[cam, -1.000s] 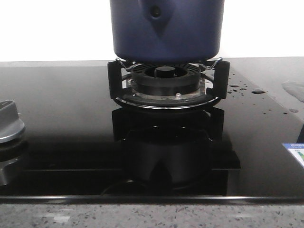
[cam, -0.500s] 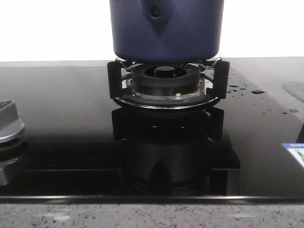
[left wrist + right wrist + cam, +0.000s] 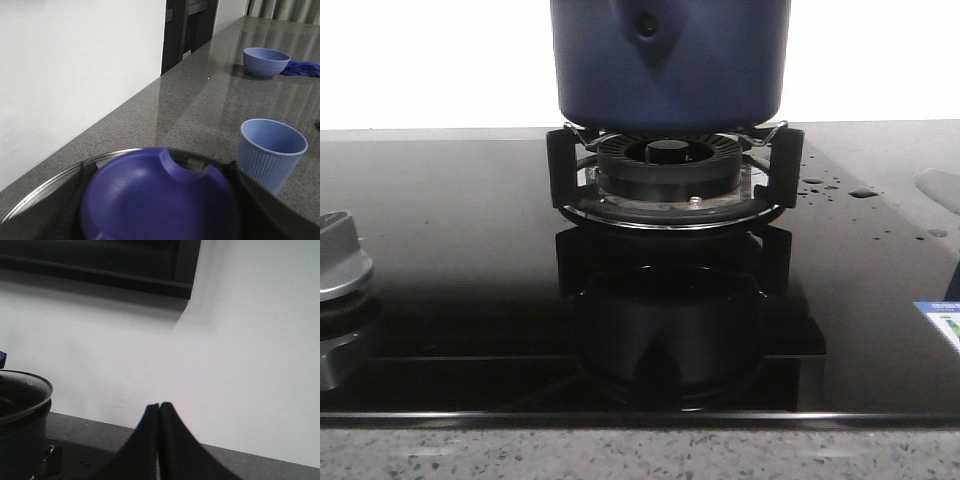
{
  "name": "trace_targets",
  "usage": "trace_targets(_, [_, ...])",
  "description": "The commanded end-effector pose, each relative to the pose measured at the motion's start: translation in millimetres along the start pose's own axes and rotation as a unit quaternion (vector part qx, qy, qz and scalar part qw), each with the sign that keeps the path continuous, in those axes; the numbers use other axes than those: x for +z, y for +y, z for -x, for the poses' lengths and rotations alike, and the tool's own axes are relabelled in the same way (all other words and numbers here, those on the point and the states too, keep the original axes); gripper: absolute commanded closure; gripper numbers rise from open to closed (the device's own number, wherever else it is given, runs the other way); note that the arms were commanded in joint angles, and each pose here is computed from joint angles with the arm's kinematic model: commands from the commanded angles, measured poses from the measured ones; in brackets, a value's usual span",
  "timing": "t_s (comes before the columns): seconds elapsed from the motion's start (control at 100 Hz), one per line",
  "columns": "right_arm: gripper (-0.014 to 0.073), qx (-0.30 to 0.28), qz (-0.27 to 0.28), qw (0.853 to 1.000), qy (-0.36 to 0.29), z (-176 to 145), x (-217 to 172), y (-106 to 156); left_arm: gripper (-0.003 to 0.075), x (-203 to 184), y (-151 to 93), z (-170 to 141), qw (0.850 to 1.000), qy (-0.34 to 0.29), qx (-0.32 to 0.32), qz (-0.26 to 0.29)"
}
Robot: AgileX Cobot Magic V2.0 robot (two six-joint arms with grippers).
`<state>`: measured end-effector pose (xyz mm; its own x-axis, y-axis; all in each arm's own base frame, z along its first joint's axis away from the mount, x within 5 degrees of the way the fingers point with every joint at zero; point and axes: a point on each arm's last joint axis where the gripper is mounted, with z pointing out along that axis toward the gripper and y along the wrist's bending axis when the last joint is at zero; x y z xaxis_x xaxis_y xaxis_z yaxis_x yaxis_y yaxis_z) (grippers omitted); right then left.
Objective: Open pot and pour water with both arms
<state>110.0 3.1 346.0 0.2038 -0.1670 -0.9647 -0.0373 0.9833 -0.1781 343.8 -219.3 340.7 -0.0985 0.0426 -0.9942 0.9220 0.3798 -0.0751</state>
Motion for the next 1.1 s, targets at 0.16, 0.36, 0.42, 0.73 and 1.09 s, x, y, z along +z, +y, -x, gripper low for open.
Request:
trace_targets(0.16, [0.066, 0.004, 0.009, 1.0, -0.023, 10, 0, 1, 0.0176, -18, -23, 49, 0.997, -0.07, -0.004, -0.019])
trace_targets(0.36, [0.066, 0.004, 0.01, 1.0, -0.024, 10, 0, 1, 0.0223, -48, -40, 85, 0.994, -0.105, 0.031, -0.005])
trace_targets(0.42, [0.066, 0.006, 0.014, 1.0, -0.024, 11, 0, 2, 0.0304, -64, -46, 99, 0.993, -0.112, 0.035, 0.014])
trace_targets(0.73, [0.0661, -0.015, 0.028, 0.999, -0.001, 7, -8, 8, 0.063, -153, -96, 113, 0.985, -0.09, 0.071, 0.132])
trace_targets(1.09, [0.0661, 0.044, 0.112, 0.992, -0.047, 14, -27, 24, 0.0713, -228, -156, -3, 0.962, -0.069, 0.03, 0.261])
